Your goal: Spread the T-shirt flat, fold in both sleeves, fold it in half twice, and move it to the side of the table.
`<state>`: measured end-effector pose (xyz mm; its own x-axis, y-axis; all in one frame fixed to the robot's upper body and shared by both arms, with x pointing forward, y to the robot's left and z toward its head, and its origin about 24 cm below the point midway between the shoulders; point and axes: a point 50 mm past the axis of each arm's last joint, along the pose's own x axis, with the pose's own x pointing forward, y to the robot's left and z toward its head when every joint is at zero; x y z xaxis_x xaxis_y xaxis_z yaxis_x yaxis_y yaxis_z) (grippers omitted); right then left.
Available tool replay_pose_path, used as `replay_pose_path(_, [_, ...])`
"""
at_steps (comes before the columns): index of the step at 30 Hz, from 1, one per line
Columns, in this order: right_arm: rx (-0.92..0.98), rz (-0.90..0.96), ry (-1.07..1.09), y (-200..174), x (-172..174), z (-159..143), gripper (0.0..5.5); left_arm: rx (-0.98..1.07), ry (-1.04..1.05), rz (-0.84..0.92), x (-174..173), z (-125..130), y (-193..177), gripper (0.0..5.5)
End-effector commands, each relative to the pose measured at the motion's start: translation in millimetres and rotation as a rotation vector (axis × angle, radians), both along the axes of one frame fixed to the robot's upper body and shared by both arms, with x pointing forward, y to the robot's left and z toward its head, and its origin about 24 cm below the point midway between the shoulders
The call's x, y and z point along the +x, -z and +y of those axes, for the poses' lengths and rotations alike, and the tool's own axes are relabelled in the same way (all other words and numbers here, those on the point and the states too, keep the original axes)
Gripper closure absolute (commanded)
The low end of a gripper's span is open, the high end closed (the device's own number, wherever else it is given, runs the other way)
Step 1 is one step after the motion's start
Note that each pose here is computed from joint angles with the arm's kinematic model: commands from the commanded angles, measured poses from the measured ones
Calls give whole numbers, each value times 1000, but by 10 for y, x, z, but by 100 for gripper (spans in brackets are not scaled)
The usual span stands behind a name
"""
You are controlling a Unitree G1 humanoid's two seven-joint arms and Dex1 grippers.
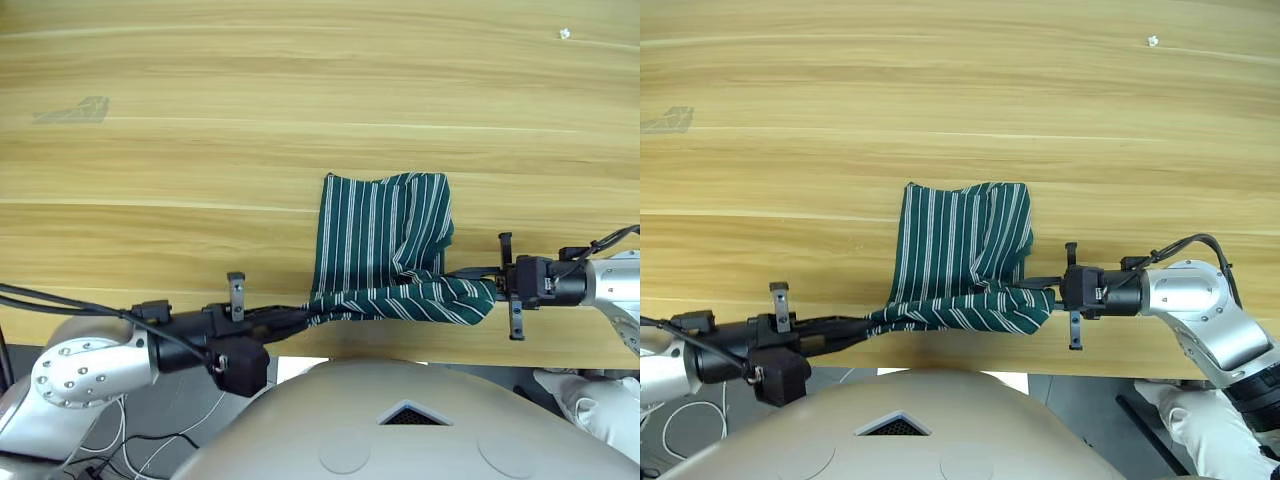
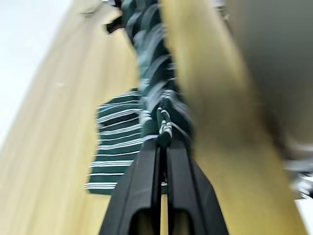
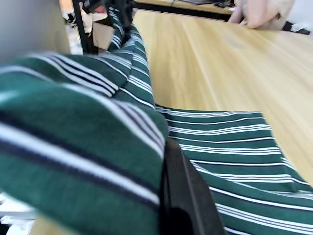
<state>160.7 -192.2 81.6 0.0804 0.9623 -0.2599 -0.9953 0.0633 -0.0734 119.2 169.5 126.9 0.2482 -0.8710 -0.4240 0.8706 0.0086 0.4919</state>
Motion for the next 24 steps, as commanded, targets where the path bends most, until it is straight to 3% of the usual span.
replay_pose_path(1, [39,-45,88,-35,279,-38,539,-33,-37,-36,320,-61,91,550])
replay_pose_path(9, [72,-55,267,70,766,-197,539,-53,-61,-36,722,-199,305,550])
replay_pose_path(22, [40,-18,397,337,1363,61,540,-157,-273,-99,1116,-242,504,550])
replay_pose_path(24, [30,-28,417,328,1448,74,492,-159,-294,-107,1137,-230,527,550])
